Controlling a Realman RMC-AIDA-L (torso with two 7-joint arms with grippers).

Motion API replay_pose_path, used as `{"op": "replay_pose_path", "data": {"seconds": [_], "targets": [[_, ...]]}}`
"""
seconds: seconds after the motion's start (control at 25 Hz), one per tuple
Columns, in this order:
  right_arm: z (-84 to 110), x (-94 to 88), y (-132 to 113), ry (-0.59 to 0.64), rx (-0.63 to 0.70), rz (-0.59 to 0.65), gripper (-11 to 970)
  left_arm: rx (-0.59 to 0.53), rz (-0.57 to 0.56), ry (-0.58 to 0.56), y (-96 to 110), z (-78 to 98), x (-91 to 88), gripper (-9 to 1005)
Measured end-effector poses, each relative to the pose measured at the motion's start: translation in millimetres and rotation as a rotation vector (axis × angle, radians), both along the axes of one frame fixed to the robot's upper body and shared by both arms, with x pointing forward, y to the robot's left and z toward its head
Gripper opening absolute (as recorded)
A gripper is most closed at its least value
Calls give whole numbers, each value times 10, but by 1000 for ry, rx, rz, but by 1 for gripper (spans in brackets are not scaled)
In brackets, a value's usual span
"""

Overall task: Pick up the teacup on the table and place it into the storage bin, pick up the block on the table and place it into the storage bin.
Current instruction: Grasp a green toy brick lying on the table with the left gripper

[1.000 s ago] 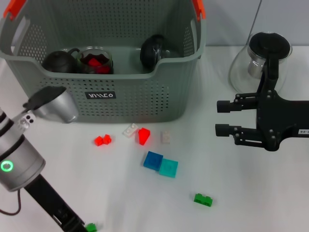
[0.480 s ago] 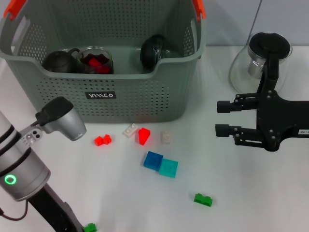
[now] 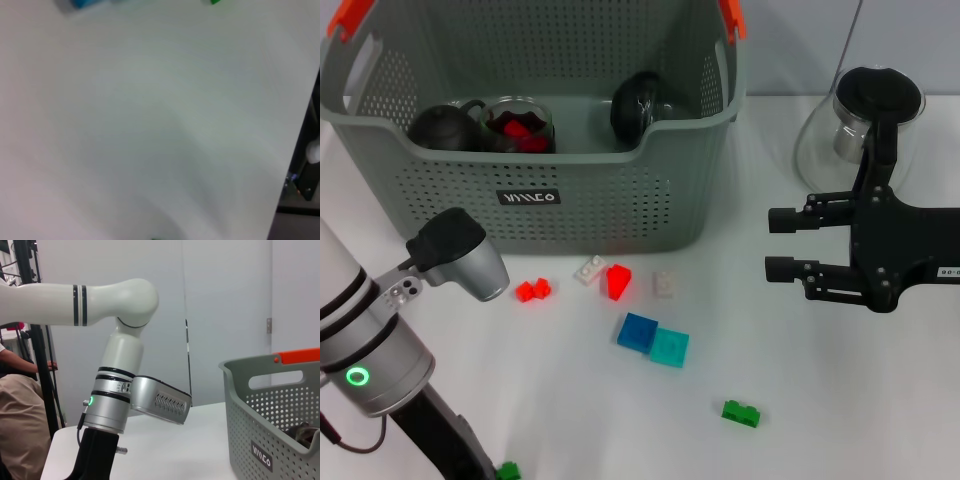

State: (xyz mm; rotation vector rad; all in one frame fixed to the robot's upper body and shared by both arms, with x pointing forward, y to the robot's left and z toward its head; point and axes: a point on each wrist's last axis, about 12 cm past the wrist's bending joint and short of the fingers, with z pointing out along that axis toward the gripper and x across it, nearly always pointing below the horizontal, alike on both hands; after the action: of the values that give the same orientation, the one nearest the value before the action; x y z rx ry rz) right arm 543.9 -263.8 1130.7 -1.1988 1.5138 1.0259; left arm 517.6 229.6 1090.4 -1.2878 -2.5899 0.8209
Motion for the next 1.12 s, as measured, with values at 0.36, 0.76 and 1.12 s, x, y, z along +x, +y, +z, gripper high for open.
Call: {"op": "replay_pose_path", "data": {"seconds": [0.36,0.76,1.12], "targets": [[-10,-8,-9,5,0,-2,530,25,21,-59,16,-4,85,395],[-11,-12,-15,10,1,-4,530,65,45,-132,58,24,211,384],[-10,-12,-16,11,1,-5,529,102,71,-190,112,112,357,374]]}}
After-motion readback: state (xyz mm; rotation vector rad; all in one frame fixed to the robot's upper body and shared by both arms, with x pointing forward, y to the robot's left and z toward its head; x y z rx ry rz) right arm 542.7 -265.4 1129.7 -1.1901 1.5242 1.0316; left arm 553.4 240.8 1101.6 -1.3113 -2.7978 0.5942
